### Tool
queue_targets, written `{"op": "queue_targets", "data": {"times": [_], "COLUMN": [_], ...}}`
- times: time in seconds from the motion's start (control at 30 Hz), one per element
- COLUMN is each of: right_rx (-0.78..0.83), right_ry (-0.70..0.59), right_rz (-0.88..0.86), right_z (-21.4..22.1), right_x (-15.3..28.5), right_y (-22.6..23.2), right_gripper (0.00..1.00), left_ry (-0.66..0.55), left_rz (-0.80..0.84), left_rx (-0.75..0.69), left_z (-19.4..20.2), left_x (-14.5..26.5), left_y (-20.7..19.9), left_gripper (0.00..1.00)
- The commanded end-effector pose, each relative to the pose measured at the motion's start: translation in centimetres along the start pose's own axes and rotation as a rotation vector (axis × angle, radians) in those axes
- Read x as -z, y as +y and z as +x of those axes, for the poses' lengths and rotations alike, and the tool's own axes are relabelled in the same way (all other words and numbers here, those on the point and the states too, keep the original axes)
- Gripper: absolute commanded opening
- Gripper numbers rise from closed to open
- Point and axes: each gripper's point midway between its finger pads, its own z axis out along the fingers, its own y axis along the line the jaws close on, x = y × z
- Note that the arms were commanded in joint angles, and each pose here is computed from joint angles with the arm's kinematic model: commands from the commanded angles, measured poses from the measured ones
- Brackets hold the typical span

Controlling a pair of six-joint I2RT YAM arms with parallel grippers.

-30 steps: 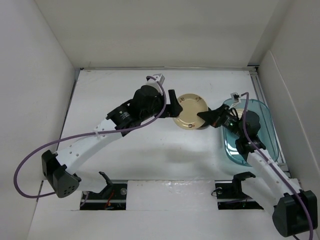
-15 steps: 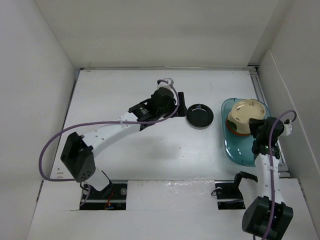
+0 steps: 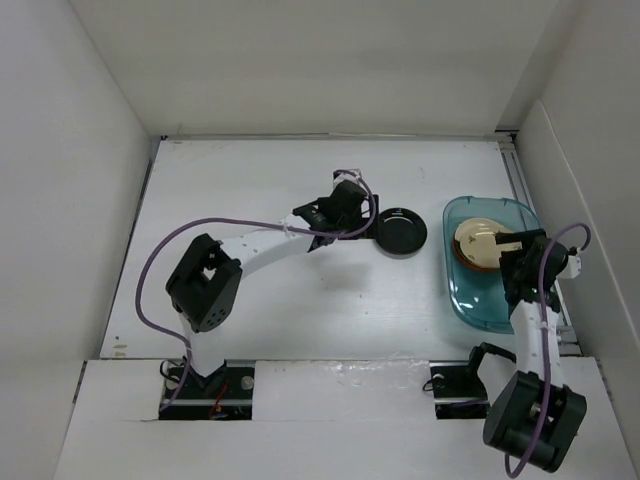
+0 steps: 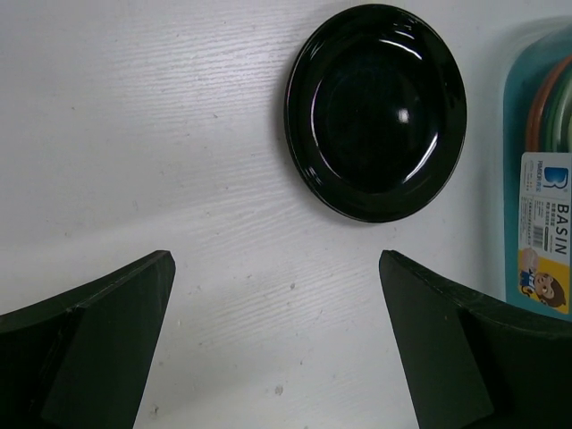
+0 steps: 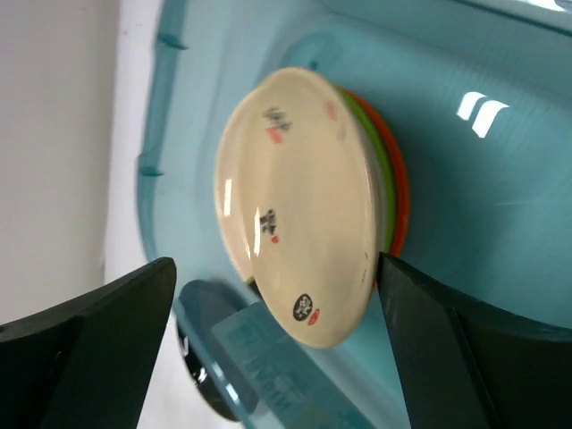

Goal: Place the plates into the plastic bin on the countertop

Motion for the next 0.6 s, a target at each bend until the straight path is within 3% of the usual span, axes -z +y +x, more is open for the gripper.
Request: {"op": "queue_targets", "data": {"times": [0.0, 0.2, 0.43, 0.57], "right_rx": [0.013, 0.014, 0.09, 0.113], "right_ry": [-0.053, -0.053, 0.027, 0.081], "right_rz": [-0.206, -0.223, -0.07, -0.26], "right_z": [-2.2, -3.1, -2.5, -1.1], "right_x": [2.3, 5.8, 3.5, 5.5], "right_y": [5.4, 7.1, 5.3, 7.9], "right_gripper": [1.0, 1.0, 1.0, 1.0], "left_ry": [-0.068, -0.032, 0.02, 0.052], "left_rz": [0.057, 0.05, 0.049, 0.049], "left_rx": [0.004, 0.003, 0.006, 0.002], "left_z": [-3.0, -2.3, -1.3, -0.3], "left_x": [0.4, -2.7, -5.7, -7.7], "left_y": [-2.0, -2.0, -2.7, -2.8], "left_gripper": [1.0, 1.0, 1.0, 1.0]}}
